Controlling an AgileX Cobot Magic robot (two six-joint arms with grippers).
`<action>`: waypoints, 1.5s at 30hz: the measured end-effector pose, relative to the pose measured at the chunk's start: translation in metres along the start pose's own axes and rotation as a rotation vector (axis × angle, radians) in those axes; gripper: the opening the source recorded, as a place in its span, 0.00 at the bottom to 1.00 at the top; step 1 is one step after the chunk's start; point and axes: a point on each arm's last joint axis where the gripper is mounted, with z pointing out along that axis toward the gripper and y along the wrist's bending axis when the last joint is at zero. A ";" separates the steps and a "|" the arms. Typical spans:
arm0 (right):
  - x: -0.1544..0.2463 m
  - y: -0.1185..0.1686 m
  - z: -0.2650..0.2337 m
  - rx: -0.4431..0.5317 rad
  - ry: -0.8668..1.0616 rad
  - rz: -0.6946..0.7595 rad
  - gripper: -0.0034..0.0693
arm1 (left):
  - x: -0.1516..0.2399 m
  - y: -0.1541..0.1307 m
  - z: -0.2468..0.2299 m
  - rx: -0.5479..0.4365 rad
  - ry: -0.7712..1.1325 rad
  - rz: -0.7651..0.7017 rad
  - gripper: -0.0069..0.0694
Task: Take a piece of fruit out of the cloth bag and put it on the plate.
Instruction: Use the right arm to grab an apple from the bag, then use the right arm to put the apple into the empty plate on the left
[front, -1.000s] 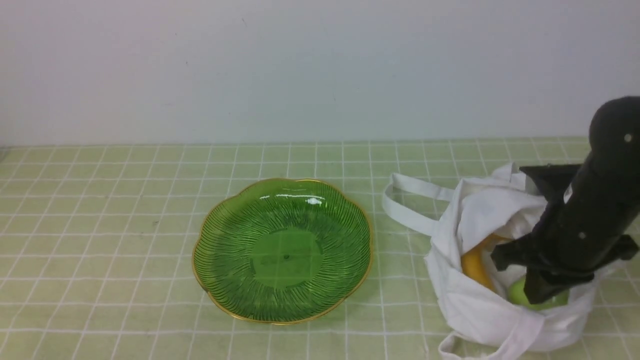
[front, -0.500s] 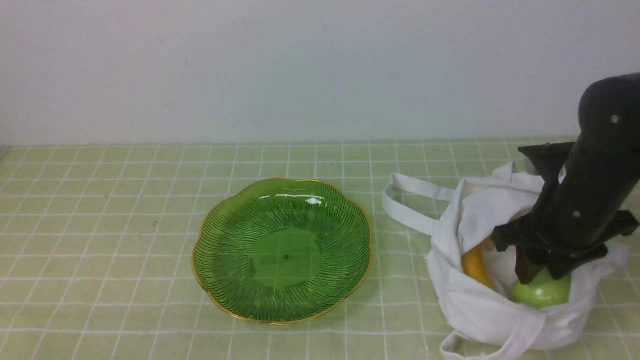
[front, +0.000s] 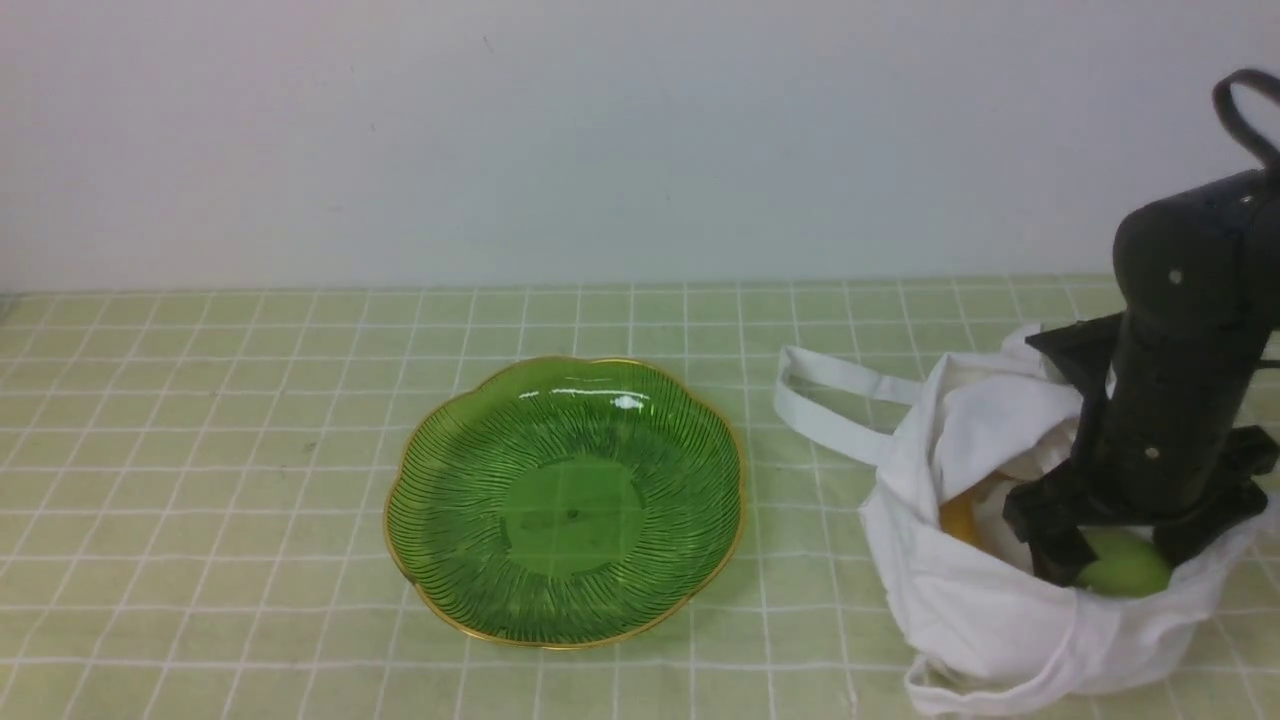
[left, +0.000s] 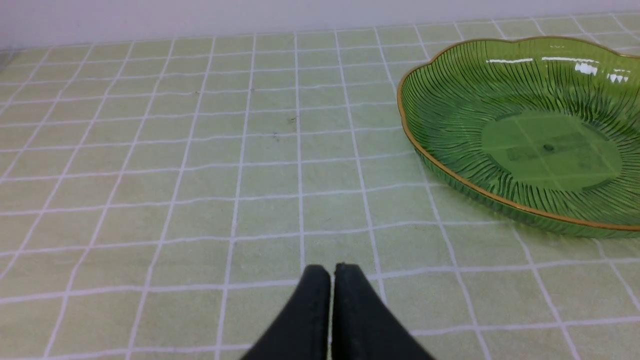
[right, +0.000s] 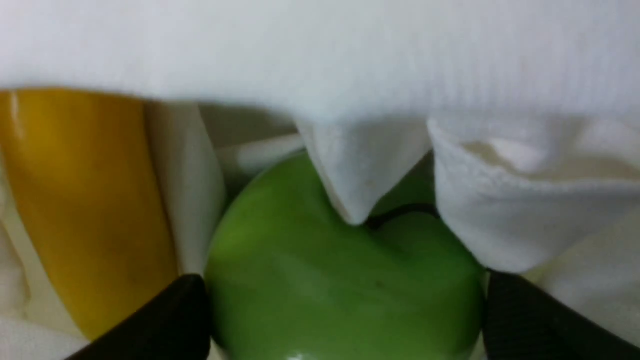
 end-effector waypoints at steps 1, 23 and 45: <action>0.000 0.000 0.000 0.000 0.001 0.000 0.98 | 0.000 0.000 0.000 0.000 0.000 0.000 0.08; 0.015 0.008 -0.076 -0.186 -0.261 0.028 0.90 | 0.000 0.000 0.000 0.000 0.000 0.000 0.08; -0.022 0.116 -0.122 -0.611 -0.800 -0.329 0.90 | 0.000 0.000 0.000 0.000 0.000 0.000 0.08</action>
